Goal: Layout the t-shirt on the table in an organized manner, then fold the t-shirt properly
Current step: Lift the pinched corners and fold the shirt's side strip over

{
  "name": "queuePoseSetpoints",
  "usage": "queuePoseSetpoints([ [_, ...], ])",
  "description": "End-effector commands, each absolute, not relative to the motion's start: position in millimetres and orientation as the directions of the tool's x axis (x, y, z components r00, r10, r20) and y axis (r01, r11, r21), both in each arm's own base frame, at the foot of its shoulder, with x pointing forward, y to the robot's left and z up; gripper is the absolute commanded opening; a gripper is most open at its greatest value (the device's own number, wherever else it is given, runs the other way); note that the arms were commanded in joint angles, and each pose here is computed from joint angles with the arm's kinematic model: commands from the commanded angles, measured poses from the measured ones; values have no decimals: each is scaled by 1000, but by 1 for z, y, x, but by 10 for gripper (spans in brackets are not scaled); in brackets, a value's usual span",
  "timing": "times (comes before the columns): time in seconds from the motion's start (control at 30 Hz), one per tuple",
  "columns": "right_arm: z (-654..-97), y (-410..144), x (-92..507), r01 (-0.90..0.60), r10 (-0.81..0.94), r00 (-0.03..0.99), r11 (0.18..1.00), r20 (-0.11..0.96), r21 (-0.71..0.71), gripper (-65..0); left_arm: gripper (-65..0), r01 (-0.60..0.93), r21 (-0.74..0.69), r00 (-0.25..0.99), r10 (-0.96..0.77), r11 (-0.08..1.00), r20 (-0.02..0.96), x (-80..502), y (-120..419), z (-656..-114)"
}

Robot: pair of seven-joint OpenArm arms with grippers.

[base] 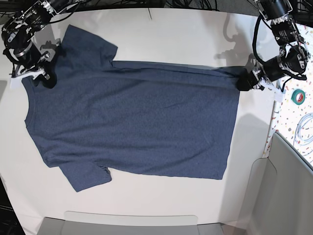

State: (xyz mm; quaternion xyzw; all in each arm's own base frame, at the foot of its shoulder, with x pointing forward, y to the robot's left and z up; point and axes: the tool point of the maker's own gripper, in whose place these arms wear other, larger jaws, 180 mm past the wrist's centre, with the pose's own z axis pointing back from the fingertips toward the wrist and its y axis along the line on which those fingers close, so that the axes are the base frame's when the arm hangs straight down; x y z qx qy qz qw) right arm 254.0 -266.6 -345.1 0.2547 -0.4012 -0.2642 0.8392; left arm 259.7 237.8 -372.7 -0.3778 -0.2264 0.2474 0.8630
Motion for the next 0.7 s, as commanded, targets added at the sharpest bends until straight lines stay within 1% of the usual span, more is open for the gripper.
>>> queuePoseSetpoints([
  [0.0, -331, -274, 264, 214, -635, 508, 748, 583, 628, -650, -650, -223, -769, 767, 594, 599, 241, 269, 244, -359],
  [0.3, -315, -276, 287, 189, -627, 475, 758, 617, 625, -650, -649, -204, -764, 763, 588, 613, 268, 277, 249, -351],
  [0.43, -317, -271, 298, 194, -592, 508, 786, 626, 587, -650, -649, -205, -764, 763, 589, 612, 267, 277, 249, -351],
  [0.67, -311, -256, 316, 150, -540, 542, 816, 644, 558, -650, -649, -202, -763, 770, 581, 614, 263, 277, 246, -353],
])
